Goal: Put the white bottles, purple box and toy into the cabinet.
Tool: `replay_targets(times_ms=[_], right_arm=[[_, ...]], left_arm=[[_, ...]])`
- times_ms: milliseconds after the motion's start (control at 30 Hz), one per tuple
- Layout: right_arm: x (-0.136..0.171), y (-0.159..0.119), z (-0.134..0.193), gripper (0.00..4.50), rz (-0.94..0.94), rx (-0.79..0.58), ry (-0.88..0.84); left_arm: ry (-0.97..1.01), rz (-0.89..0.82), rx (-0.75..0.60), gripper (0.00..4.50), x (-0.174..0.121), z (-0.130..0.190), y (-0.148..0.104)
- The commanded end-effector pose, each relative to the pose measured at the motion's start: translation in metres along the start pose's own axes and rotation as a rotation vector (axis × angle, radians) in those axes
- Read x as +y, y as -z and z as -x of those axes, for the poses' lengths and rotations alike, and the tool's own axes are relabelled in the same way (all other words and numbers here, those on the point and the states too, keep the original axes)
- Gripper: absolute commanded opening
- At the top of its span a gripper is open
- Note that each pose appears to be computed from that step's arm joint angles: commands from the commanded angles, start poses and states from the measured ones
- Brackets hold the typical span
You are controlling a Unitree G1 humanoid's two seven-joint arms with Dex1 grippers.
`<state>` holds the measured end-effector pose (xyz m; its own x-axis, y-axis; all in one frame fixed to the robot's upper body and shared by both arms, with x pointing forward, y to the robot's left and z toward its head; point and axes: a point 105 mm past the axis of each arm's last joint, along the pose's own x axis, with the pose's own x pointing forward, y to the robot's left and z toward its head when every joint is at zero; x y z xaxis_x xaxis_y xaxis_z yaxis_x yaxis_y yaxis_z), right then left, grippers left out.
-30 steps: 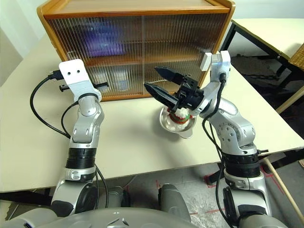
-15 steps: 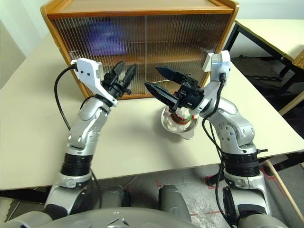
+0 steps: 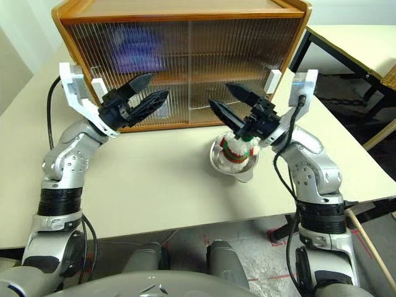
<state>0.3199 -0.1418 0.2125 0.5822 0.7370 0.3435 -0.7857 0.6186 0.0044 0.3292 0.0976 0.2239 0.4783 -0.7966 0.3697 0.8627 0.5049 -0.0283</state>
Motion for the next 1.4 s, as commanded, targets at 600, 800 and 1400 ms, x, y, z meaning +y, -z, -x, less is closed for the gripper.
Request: replay_targets(times_ms=[600,800,1400], right_arm=[[-0.107,0.004,0.064,0.02,0.165,0.280,0.418],[-0.137,0.004,0.065,0.02,0.211,0.388,0.513],[-0.158,0.011,0.043,0.02,0.235,0.482,0.490]], left_arm=[[0.059,0.000,0.044,4.50,-0.012,0.017,-0.006],[0.050,-0.009,0.037,4.50,-0.012,0.018,-0.006],[0.026,-0.015,0.019,4.50,-0.014,0.019,-0.007]])
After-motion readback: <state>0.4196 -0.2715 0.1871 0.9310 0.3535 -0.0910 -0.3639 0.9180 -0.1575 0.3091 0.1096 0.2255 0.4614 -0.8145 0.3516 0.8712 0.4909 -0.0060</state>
